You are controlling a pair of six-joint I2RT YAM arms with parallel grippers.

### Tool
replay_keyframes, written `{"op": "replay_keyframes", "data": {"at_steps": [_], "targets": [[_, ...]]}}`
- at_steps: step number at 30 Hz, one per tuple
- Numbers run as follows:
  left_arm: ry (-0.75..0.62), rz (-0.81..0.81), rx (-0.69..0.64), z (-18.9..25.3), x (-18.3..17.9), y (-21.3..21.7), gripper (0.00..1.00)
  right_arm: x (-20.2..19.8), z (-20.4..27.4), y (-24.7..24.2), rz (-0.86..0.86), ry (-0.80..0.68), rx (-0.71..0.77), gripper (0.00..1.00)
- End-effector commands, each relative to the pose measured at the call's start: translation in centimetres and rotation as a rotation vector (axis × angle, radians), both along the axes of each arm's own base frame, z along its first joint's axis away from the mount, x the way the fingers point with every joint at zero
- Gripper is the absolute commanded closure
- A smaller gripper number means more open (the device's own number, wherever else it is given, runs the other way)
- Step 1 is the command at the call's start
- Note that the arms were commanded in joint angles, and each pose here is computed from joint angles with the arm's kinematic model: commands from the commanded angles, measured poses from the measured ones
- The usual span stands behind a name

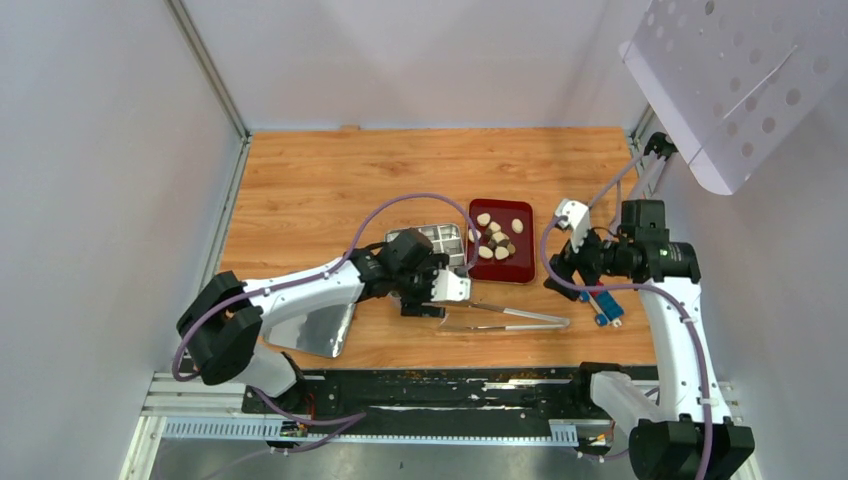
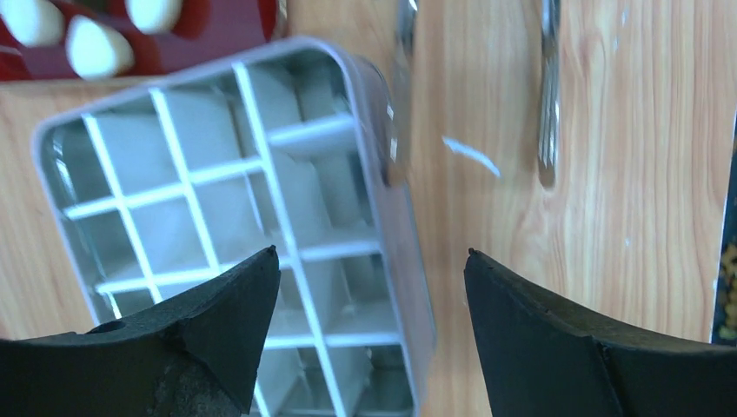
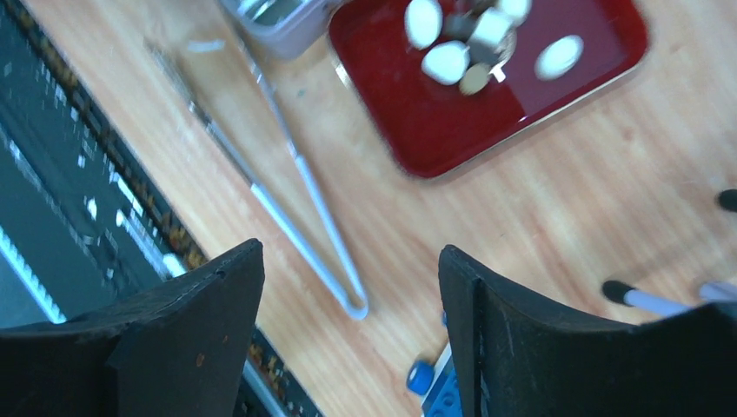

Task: Pack the chocolate

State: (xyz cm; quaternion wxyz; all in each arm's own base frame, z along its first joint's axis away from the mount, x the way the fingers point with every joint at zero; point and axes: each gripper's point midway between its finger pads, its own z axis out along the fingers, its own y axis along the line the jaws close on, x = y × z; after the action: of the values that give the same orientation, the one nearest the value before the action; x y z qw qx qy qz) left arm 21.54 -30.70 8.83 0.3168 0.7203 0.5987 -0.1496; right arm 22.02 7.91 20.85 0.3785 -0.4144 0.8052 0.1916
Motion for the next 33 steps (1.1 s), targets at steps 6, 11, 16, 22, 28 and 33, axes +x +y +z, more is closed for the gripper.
{"op": "replay_keyframes", "data": {"at_steps": [6, 11, 16, 22, 28, 33], "targets": [[-0.241, 0.080, 0.075, -0.2, 2.6, 6.2, 0.13, -2.0, -6.7, 0.9, 0.277, -0.044, -0.173, 0.35], [-0.335, 0.202, 0.085, 1.0, 6.6, 9.1, 0.13, -0.8, -9.4, 2.2, 0.358, -0.046, -0.222, 0.41], [-0.308, 0.221, 0.045, 2.2, 6.5, 9.3, 0.13, -0.3, -11.6, 3.0, 0.405, -0.016, -0.227, 0.44], [-0.185, 0.237, -0.056, 5.5, 3.0, 9.3, 0.13, -1.8, -13.4, 4.2, 0.502, 0.054, -0.226, 0.50], [-0.178, 0.291, -0.231, 10.8, 1.7, 8.8, 0.13, -3.9, -15.4, 5.2, 0.587, 0.108, -0.217, 0.55], [-0.169, 0.281, -0.317, 12.5, 1.3, 7.7, 0.18, -3.5, -17.7, 4.6, 0.540, 0.125, -0.274, 0.64]]}}
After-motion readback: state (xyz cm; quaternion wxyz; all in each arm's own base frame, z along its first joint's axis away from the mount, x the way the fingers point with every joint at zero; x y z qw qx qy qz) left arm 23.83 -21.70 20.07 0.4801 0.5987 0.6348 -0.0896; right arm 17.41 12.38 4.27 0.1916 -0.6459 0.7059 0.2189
